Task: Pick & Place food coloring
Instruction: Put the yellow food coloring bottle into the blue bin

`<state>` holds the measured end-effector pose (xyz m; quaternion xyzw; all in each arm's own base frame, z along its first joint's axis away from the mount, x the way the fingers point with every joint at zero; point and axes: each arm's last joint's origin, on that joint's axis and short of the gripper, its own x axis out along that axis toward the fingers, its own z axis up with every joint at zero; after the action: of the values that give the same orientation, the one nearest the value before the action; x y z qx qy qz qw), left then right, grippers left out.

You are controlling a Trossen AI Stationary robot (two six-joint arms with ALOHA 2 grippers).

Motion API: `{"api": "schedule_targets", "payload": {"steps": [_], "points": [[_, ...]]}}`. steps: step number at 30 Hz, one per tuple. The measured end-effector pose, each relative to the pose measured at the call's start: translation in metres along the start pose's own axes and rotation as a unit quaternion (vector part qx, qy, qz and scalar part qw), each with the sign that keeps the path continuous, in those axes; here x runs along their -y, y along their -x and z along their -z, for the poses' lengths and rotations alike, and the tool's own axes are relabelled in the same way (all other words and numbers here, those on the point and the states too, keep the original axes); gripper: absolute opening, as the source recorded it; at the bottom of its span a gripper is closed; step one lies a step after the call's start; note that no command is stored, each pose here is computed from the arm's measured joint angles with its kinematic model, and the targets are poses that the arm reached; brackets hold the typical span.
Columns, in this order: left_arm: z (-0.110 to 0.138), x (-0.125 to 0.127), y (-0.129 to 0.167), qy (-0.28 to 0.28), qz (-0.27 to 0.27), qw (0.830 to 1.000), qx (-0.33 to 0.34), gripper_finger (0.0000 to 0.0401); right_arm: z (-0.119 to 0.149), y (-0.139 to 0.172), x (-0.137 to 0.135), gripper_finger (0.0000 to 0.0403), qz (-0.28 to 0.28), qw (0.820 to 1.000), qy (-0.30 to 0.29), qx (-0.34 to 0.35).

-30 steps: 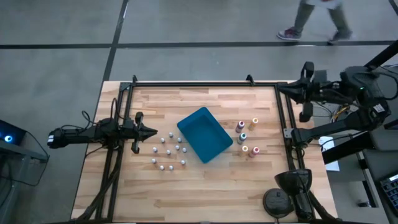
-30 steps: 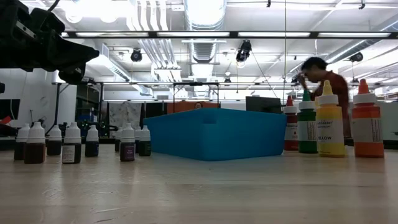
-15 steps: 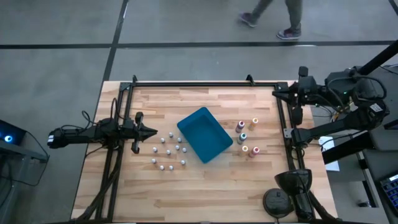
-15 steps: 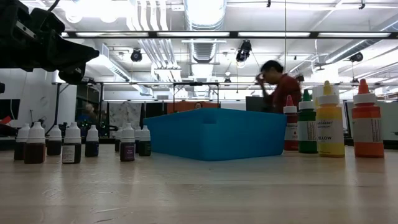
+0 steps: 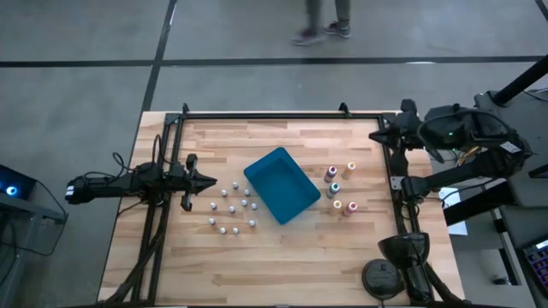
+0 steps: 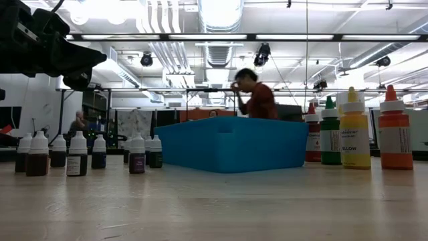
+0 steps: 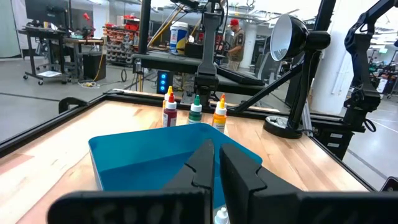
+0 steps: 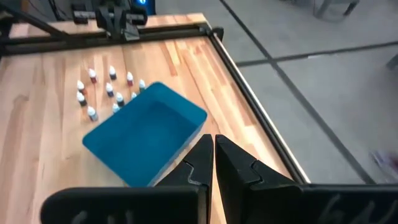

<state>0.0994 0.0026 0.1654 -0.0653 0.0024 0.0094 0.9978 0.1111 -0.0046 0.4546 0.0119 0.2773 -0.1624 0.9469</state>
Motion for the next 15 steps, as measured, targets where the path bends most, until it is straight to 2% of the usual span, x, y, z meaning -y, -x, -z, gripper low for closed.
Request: {"api": "schedule_targets", "payload": {"steps": [9,15], "points": [[0.0001,-0.0001,0.0000,0.000,0.000,1.000,0.000,0.0000,0.0013,-0.0053,-0.0017,0.0009,0.005,0.998,-0.056,-0.023],[0.0000,0.0000,0.0000,0.000,0.000,1.000,0.000,0.0000,0.0081,-0.0067,-0.0012,0.0009,0.017,0.993,-0.102,-0.061]]}}
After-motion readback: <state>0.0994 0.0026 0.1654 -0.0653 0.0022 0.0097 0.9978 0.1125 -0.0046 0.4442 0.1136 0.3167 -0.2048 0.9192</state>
